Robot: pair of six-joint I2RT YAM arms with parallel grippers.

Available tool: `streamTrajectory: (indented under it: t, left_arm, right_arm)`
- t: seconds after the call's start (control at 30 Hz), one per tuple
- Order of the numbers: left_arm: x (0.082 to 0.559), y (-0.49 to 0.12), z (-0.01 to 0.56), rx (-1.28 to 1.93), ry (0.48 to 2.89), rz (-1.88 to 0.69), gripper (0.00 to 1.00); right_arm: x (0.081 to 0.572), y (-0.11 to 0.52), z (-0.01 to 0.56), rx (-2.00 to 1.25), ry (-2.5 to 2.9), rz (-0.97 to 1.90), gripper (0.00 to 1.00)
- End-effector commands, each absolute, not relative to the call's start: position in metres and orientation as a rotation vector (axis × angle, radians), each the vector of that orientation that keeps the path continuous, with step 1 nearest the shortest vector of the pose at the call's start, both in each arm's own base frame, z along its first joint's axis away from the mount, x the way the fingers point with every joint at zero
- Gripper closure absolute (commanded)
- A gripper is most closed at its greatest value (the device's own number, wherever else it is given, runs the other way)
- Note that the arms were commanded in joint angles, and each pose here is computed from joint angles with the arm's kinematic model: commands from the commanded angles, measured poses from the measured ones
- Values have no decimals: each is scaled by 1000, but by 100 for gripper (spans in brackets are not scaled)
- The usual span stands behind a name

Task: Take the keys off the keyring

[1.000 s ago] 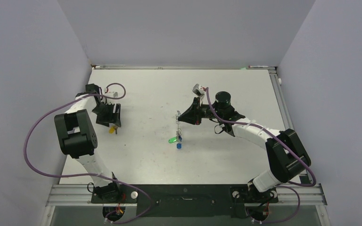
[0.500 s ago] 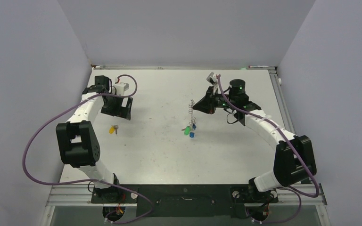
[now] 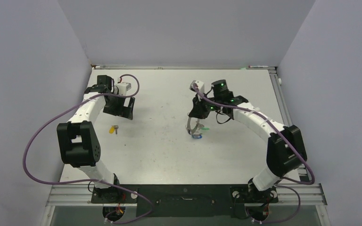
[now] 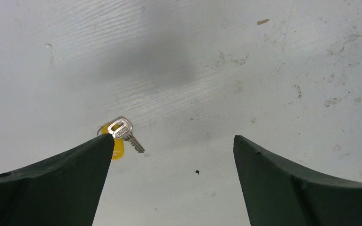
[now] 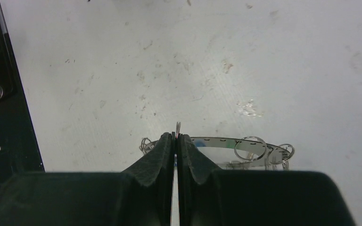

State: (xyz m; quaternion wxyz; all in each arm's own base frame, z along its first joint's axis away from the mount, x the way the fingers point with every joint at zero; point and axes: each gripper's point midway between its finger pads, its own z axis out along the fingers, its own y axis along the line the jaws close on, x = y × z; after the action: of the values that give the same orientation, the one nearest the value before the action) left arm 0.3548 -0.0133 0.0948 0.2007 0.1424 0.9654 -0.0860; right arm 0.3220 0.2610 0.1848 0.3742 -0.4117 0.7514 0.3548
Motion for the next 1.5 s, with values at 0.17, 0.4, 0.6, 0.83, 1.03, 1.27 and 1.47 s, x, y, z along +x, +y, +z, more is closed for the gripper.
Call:
streamTrajectory:
  t: [0.17,0.4,0.6,0.83,1.03,1.27,1.47]
  left_arm:
    - [348,-32,122,403,2607,-350,4]
    - [340,-44,124,386,2593,-442,4]
    - [344,-49,124,375,2582,-478,4]
    - [355,-54,135,362,2540,-505,4]
    - [374,-49,155,361,2465,-410,4]
    - [410,-39,204,302,2332,-306,4]
    - [443,-19,227,176,2288,-189,4]
  right_arm:
    - [329,335,124,-1161,1952,938,95]
    - [343,368,96,-1105,1971,1013,95]
    - [361,383,89,-1026,1959,1042,77]
    - [385,374,117,-945,1929,1056,26]
    - [408,331,159,-849,1881,1021,9]
    - [435,240,203,-663,1844,913,10]
    - [448,141,214,-481,1881,724,10]
